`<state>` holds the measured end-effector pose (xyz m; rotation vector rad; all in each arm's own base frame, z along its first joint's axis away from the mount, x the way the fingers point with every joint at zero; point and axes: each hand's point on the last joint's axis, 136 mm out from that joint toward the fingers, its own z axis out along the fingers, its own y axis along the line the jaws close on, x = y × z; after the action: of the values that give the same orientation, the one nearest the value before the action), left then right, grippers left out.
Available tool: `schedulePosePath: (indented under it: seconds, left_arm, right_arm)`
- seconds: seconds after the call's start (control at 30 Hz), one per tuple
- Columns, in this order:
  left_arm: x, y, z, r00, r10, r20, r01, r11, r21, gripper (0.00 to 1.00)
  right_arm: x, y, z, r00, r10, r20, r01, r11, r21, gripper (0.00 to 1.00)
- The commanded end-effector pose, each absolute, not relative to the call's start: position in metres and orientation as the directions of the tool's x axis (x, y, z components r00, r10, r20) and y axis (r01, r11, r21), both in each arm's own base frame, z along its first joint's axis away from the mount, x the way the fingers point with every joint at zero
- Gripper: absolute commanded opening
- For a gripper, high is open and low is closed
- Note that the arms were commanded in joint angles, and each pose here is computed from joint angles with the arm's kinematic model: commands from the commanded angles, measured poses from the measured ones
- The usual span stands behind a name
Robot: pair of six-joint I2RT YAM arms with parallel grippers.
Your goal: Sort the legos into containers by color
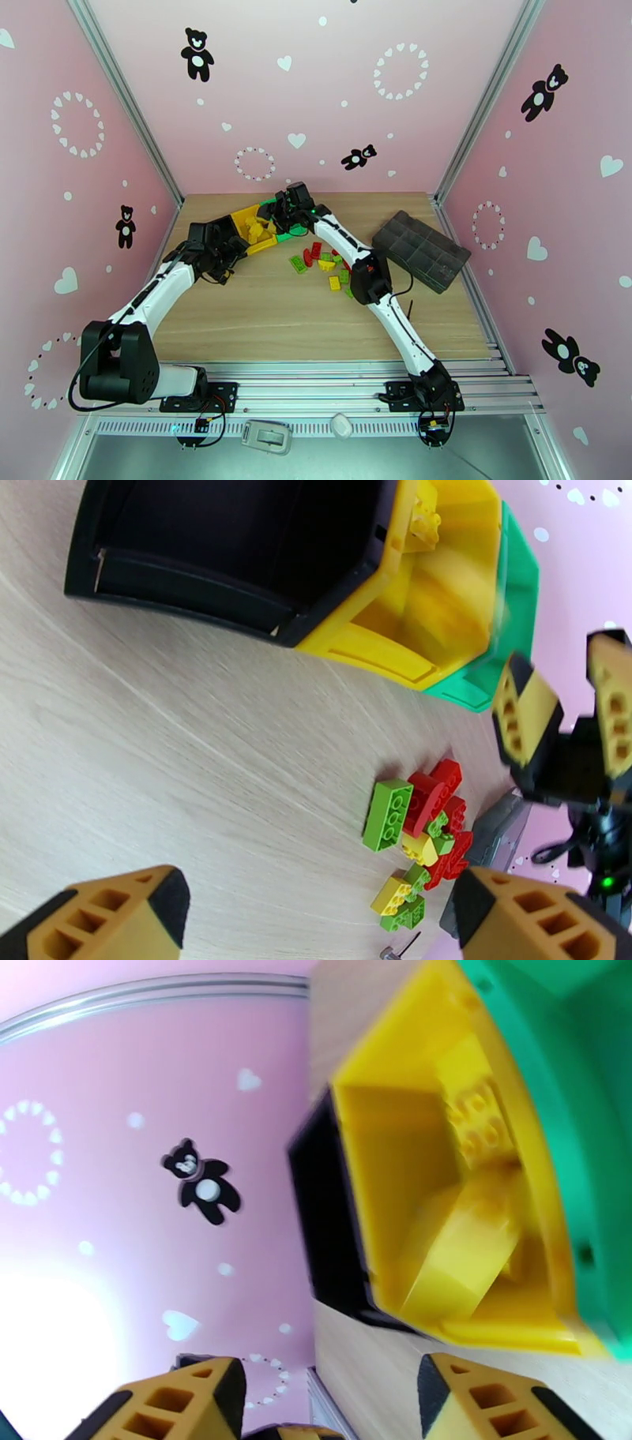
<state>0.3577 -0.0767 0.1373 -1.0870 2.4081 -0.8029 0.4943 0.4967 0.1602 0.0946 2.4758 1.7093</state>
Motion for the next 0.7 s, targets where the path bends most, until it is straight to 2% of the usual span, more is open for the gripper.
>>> schedulePosePath:
  seconds: [0.0, 0.23, 0.4, 0.53, 0.67]
  left_arm:
    - [0.355, -0.075, 0.153, -0.613, -0.78, -0.123, -0.536, 0.526, -0.66, 0.94]
    - [0.35, -0.078, 0.15, -0.631, -0.767, -0.118, -0.529, 0.536, -0.658, 0.95]
    - [0.343, -0.093, 0.143, -0.686, -0.716, -0.13, -0.507, 0.599, -0.62, 0.95]
    - [0.339, -0.114, 0.134, -0.731, -0.668, -0.136, -0.485, 0.65, -0.585, 0.94]
    - [0.337, -0.137, 0.129, -0.76, -0.634, -0.145, -0.46, 0.681, -0.569, 0.95]
  right_arm:
    - [0.493, 0.503, 0.188, -0.989, 0.109, -0.101, -0.066, 0.289, 0.955, 0.63]
    - [0.465, 0.479, 0.208, -0.976, 0.019, -0.215, -0.188, 0.418, 0.889, 0.62]
    - [0.439, 0.444, 0.215, -0.956, -0.045, -0.289, -0.264, 0.555, 0.789, 0.61]
    - [0.417, 0.402, 0.199, -0.958, -0.065, -0.279, -0.244, 0.694, 0.677, 0.61]
    - [0.394, 0.352, 0.171, -0.974, -0.063, -0.219, -0.175, 0.82, 0.545, 0.61]
